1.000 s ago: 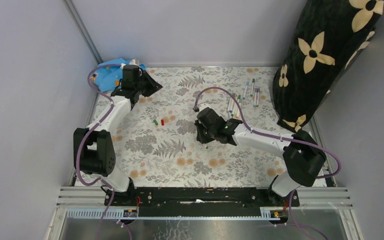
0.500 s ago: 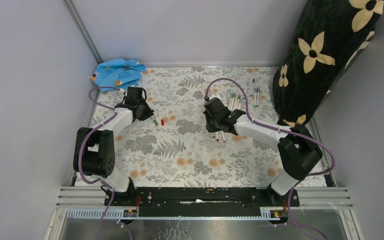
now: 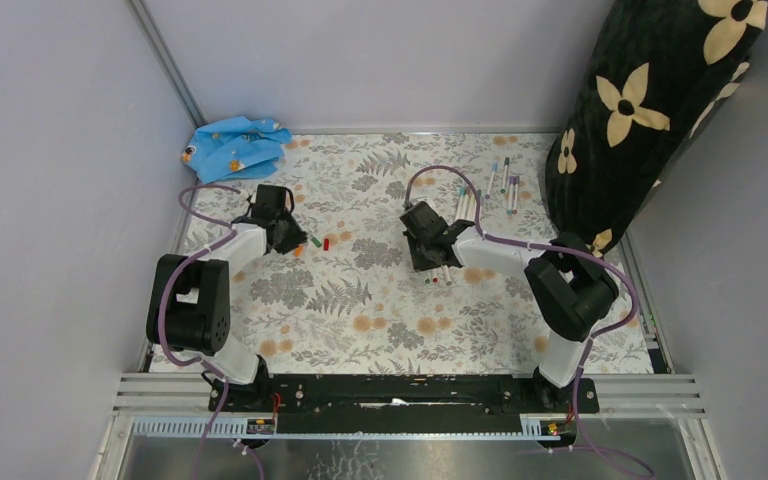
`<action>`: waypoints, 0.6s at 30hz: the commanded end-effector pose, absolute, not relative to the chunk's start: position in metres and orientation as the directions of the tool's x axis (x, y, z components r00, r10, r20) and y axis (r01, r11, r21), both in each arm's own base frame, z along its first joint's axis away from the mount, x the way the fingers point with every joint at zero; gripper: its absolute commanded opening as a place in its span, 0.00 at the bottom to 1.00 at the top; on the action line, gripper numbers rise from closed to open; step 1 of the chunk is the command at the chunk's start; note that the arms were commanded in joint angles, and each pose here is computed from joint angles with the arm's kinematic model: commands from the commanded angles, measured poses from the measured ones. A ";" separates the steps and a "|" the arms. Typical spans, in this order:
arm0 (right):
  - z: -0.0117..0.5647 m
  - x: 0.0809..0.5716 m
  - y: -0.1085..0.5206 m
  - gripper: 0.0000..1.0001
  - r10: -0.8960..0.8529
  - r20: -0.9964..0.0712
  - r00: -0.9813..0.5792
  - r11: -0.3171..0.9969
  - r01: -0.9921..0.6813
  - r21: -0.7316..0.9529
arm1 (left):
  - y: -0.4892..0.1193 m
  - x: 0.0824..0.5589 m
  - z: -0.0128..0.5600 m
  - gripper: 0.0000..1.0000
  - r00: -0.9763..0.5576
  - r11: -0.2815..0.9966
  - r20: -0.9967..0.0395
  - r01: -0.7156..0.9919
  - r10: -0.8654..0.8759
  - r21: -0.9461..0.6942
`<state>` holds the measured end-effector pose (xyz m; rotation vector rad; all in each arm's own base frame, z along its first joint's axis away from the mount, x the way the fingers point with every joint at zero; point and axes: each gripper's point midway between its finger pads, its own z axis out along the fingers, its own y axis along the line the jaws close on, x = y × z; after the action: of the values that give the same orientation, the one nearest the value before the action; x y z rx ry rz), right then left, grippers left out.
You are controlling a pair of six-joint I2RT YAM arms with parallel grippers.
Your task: Open the pen caps
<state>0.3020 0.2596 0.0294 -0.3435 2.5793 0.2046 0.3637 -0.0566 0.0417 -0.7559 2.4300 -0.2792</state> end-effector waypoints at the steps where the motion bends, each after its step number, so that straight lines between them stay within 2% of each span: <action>1: 0.036 0.320 0.260 0.02 -0.172 -0.557 -0.812 0.968 -0.244 0.056 | -0.053 0.371 0.037 0.33 -0.642 0.808 -0.490 -0.466 -0.589 -0.360; 8: 0.027 0.321 0.251 0.05 -0.179 -0.547 -0.818 0.976 -0.219 0.009 | -0.053 0.371 0.040 0.34 -0.631 0.800 -0.492 -0.469 -0.601 -0.375; 15: 0.016 0.323 0.248 0.26 -0.189 -0.530 -0.827 0.977 -0.212 -0.016 | -0.054 0.371 0.059 0.35 -0.600 0.788 -0.512 -0.461 -0.615 -0.408; 18: 0.014 0.322 0.247 0.30 -0.194 -0.525 -0.829 0.977 -0.212 -0.026 | -0.056 0.370 0.070 0.35 -0.585 0.780 -0.517 -0.448 -0.625 -0.437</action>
<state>0.3120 0.2500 0.0113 -0.3154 2.5896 0.0905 0.3603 -0.0574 0.0452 -0.7904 2.3940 -0.3051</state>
